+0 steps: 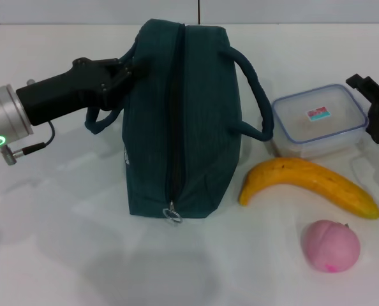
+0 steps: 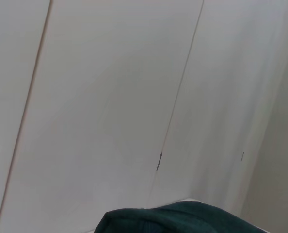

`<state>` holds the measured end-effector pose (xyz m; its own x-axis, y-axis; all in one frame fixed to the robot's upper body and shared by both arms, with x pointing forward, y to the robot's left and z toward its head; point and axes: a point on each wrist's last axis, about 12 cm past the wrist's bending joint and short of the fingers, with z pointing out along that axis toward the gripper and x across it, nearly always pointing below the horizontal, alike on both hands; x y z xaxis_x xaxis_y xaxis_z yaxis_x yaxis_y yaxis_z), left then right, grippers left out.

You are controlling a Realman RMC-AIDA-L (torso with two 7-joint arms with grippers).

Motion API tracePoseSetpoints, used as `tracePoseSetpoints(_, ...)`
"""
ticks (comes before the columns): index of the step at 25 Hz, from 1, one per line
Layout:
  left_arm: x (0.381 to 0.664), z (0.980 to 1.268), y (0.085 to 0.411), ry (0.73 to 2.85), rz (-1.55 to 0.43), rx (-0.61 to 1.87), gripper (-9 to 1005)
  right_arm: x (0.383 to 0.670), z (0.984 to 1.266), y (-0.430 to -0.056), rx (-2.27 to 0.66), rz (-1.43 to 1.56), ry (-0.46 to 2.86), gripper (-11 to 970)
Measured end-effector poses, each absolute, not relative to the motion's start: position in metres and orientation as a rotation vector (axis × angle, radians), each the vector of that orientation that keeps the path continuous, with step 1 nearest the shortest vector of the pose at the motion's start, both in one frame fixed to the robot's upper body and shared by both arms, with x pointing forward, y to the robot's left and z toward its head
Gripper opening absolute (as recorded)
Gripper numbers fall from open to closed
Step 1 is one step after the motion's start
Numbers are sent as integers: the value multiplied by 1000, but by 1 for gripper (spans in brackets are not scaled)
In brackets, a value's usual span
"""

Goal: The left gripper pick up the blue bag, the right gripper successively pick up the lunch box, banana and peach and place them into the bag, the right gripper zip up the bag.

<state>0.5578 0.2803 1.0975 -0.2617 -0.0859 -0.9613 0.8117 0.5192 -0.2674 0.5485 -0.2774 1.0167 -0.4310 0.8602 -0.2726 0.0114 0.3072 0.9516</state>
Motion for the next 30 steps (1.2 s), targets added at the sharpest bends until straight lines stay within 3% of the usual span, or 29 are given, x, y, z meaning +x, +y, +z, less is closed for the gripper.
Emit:
tracePoseSetpoints(20, 554, 1094, 281, 1585, -965, 614, 37, 550, 1019, -269, 746, 1275, 1742, 630)
tracePoseSetpoints(24, 554, 1093, 283, 1585, -948, 597, 37, 548, 1020, -270, 720, 1279, 1732, 390)
tracePoseSetpoints(30, 554, 1093, 283, 1576, -937, 599, 37, 546, 1024, -275, 693, 1286, 1692, 307)
